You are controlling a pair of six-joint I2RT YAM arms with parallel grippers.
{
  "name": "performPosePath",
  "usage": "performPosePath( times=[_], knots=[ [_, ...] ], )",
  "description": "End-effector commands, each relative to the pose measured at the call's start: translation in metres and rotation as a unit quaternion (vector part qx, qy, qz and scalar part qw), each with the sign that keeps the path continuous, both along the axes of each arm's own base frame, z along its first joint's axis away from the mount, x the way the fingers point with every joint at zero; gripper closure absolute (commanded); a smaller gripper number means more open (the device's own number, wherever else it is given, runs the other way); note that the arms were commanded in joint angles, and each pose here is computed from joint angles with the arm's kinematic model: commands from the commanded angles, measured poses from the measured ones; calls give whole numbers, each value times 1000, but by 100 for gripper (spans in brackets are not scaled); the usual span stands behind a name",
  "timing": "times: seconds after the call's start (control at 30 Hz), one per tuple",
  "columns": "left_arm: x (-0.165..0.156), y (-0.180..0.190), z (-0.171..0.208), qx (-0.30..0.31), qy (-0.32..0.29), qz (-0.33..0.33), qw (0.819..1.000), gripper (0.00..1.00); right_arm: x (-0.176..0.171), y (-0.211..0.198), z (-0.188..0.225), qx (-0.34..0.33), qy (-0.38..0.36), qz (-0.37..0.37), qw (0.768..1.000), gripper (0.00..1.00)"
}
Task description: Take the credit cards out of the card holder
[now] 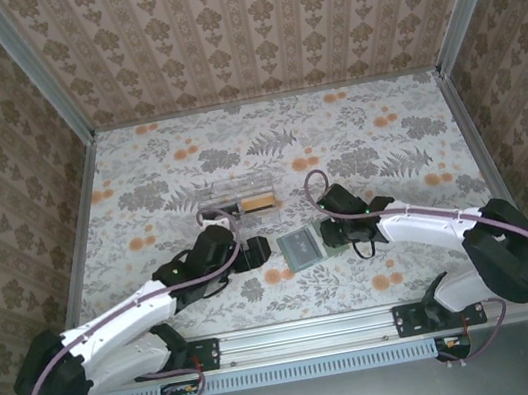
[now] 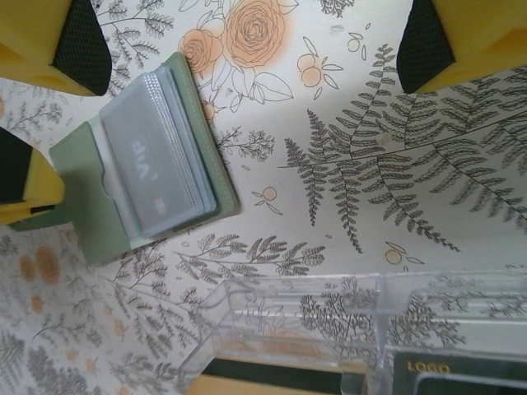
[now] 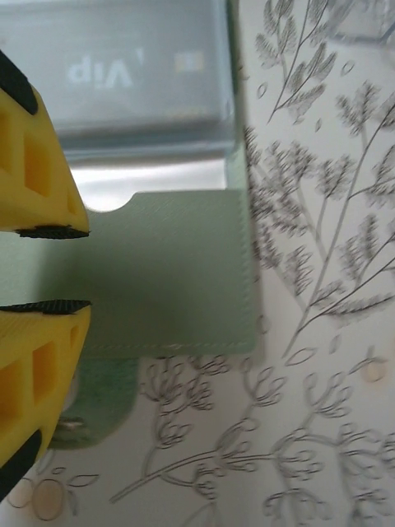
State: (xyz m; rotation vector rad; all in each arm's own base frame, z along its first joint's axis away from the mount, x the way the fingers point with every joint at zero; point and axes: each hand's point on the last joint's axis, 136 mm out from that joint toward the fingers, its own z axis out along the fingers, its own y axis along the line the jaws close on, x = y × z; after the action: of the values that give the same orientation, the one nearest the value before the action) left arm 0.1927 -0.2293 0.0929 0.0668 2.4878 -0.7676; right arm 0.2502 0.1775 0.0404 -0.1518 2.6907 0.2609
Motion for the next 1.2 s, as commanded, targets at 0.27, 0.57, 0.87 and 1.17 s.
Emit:
performPosePath(
  times=[0.27,0.57,0.87,1.17],
  knots=[
    [8,-30,5,-20,11,-26,999,12,-23,18,-20,113,42,-53,991,71],
    [8,-36,-3,-22,21,-38,999,25,-34,40,1,124,28,-36,991,71],
    [15,-56,-11,-35,35,-56,997,50,-17,33,32,75,-26,-9,997,69],
    [23,-77,-24,-33,54,-74,995,60,-3,36,3,53,0,-11,999,69]
  ],
)
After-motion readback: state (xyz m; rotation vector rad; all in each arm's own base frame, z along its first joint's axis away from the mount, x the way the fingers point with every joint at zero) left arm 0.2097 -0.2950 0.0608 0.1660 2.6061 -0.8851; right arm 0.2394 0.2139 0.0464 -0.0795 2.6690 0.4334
